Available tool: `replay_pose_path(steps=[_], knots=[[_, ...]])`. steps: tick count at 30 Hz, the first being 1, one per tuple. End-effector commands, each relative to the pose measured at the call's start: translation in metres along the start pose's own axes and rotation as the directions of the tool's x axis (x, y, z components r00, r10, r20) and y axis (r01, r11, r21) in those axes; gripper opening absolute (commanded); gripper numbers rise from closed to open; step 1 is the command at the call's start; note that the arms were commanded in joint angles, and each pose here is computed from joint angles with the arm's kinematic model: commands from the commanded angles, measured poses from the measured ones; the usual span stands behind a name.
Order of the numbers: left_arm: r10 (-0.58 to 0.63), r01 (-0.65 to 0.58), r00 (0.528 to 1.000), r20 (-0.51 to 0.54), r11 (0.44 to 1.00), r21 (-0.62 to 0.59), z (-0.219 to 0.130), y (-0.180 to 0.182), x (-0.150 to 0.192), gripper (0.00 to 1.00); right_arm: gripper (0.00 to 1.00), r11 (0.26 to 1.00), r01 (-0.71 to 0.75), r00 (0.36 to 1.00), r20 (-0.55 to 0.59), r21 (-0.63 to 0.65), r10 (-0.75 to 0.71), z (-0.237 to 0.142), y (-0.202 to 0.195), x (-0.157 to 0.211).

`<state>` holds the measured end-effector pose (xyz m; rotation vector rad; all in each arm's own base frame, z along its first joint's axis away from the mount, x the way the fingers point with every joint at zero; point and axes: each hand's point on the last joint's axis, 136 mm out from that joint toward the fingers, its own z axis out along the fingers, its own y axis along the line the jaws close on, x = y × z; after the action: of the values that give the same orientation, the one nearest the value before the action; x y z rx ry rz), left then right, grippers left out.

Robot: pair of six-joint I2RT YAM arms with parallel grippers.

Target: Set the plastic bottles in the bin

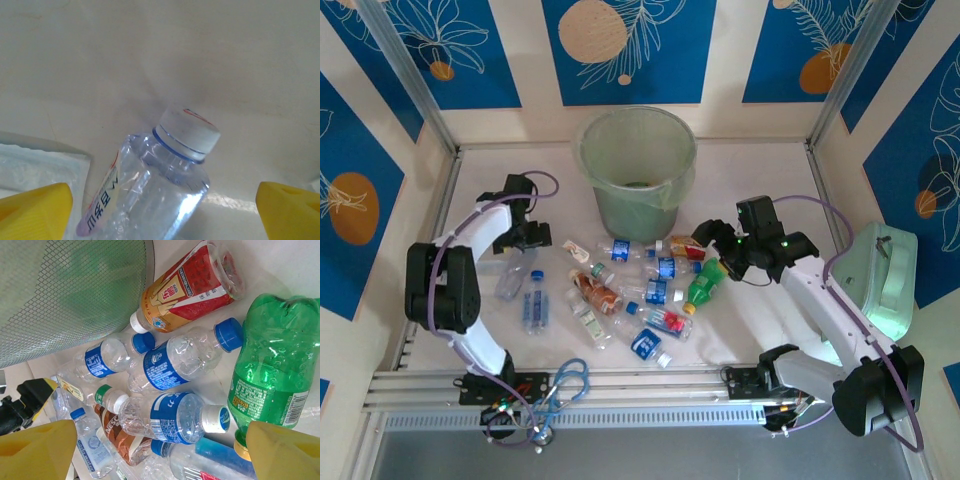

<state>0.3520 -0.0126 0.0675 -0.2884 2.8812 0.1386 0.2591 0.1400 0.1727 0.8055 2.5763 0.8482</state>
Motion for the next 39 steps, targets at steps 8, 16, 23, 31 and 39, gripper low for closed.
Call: replay_pose_path(steps=[8, 16, 23, 31, 39], knots=[[0.05, -0.051, 0.998, -0.041, 0.999, -0.013, 0.009, 0.007, -0.007, 0.88, 0.87, 1.0, -0.003, 1.0, 0.015, 0.001, 0.003, -0.003, 0.0, -0.001], [0.062, -0.062, 0.995, -0.079, 0.998, 0.002, 0.02, 0.004, 0.002, 0.82, 0.86, 1.0, -0.003, 1.0, 0.014, -0.001, 0.003, -0.004, 0.002, -0.001], [0.065, -0.066, 0.991, -0.113, 0.998, -0.006, 0.031, 0.005, 0.011, 0.81, 0.86, 1.0, -0.006, 1.0, 0.012, 0.013, 0.006, -0.003, -0.001, 0.0], [0.076, -0.081, 0.988, -0.131, 0.996, -0.033, 0.039, 0.009, 0.014, 0.74, 0.86, 1.0, -0.01, 1.0, 0.01, 0.014, 0.01, -0.001, -0.003, 0.001], [0.08, -0.086, 0.99, -0.119, 0.995, -0.05, 0.037, 0.012, 0.012, 0.66, 0.85, 1.0, -0.012, 1.0, 0.008, 0.019, 0.012, 0.0, -0.005, 0.002]])
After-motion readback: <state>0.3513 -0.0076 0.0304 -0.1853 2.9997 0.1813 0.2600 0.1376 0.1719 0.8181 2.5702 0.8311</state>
